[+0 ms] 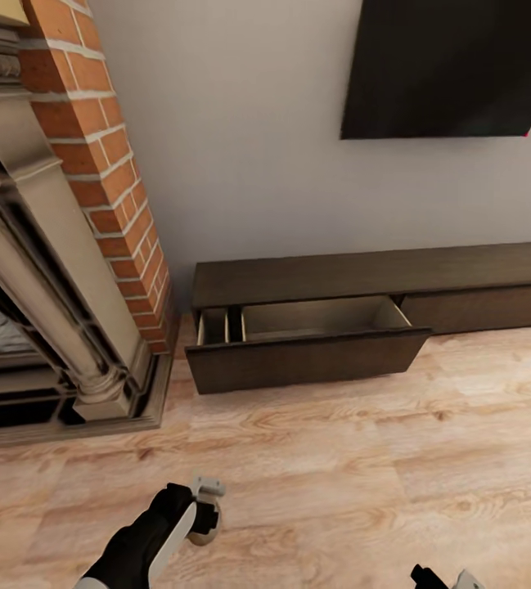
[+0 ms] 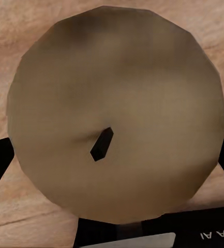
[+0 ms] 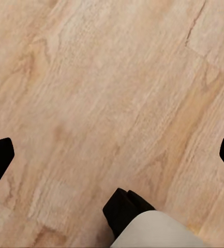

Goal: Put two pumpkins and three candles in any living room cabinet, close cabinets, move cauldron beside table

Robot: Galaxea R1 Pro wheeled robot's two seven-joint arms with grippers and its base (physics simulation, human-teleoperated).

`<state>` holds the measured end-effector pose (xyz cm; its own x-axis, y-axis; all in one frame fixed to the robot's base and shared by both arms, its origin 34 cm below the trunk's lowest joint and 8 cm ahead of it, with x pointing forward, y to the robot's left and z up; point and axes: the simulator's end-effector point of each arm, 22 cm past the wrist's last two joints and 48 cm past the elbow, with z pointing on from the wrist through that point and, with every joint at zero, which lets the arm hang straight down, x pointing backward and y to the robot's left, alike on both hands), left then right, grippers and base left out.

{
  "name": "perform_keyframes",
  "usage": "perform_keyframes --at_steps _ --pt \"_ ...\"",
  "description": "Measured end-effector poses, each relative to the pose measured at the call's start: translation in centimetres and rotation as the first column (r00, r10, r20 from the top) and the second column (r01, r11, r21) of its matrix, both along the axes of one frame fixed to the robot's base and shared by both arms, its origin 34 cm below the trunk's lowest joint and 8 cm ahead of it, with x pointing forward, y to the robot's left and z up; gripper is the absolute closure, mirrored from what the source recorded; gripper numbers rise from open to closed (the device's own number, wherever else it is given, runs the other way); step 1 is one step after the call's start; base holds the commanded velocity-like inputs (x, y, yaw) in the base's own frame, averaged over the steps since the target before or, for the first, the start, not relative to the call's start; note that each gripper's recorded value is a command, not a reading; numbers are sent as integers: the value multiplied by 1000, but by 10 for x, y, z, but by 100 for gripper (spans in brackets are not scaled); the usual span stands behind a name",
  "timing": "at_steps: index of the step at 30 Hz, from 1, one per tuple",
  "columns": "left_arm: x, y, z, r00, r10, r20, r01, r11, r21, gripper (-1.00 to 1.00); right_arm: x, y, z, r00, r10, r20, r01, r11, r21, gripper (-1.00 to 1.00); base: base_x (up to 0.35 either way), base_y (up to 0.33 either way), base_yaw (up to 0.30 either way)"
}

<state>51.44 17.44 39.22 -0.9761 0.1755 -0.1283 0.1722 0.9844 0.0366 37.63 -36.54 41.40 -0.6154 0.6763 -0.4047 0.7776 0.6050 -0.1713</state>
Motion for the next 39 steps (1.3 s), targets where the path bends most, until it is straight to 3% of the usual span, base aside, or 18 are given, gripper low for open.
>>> perform_keyframes --at_steps 12,32,39 --pt "2 -2 -1 1000 3 12 -3 1000 -7 100 -17 -1 -9 999 -21 -39 22 1000 2 -100 286 -84 -159" --pt "2 -3 -1 1000 3 12 -3 1000 -8 100 -17 -2 -9 999 -43 -24 43 999 -7 -100 10 -8 -277" --pt "3 -7 1 1000 5 15 -4 1000 -14 100 -21 -6 -10 995 -95 -18 95 995 13 -100 0 0 -277"
